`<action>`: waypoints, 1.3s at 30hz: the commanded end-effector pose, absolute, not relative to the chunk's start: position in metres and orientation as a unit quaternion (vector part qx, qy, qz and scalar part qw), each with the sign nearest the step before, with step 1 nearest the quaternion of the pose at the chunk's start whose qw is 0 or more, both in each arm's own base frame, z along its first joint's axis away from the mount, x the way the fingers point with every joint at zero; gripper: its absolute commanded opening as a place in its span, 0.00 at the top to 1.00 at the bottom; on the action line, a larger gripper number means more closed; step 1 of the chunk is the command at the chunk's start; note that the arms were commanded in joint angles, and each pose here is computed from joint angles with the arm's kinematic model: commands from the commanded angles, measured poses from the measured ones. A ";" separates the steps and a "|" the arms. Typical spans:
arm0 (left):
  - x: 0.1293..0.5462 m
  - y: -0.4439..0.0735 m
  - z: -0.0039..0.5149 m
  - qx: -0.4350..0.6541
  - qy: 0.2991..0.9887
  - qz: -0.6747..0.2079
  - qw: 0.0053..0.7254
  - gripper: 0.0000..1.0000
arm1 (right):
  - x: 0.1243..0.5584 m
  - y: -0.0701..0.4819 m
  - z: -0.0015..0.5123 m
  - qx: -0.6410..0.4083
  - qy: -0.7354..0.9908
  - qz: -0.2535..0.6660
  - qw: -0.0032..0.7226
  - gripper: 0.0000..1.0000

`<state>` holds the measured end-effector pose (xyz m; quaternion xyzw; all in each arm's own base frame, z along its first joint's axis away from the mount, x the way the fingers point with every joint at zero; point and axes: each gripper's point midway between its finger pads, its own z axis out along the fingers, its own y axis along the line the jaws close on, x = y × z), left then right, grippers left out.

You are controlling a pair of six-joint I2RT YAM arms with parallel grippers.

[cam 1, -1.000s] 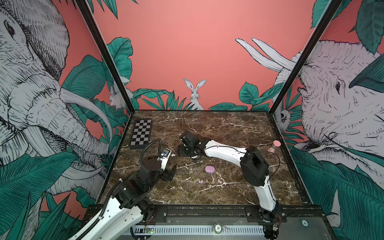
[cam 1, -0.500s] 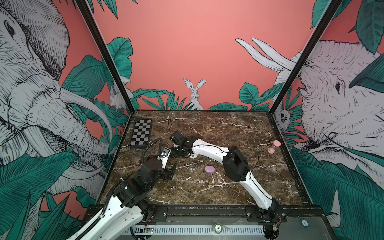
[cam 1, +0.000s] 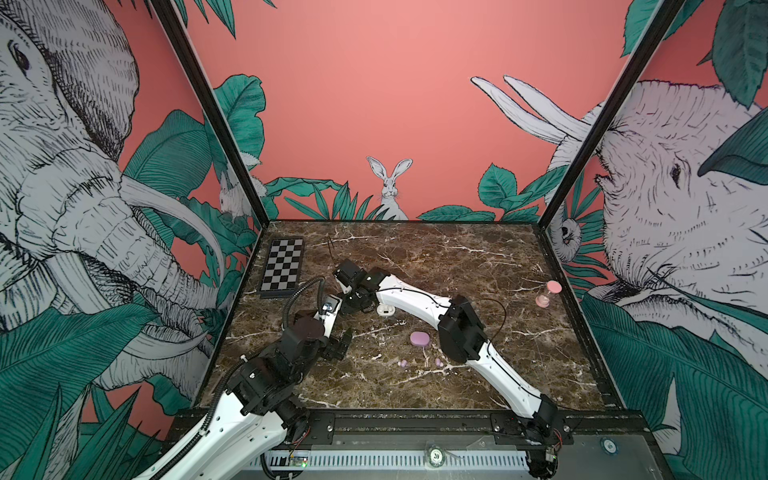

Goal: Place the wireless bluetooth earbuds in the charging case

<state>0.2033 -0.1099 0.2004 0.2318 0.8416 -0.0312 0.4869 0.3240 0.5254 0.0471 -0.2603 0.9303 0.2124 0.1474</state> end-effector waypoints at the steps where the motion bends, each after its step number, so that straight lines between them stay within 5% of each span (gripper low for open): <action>1: 0.204 -0.109 0.197 0.232 0.843 -0.028 0.484 0.01 | 0.319 0.523 0.037 -0.283 0.929 0.195 0.136 0.49; 39: 0.204 -0.112 0.195 0.234 0.845 -0.036 0.480 0.01 | 0.318 0.512 0.030 -0.292 0.932 0.157 0.144 0.78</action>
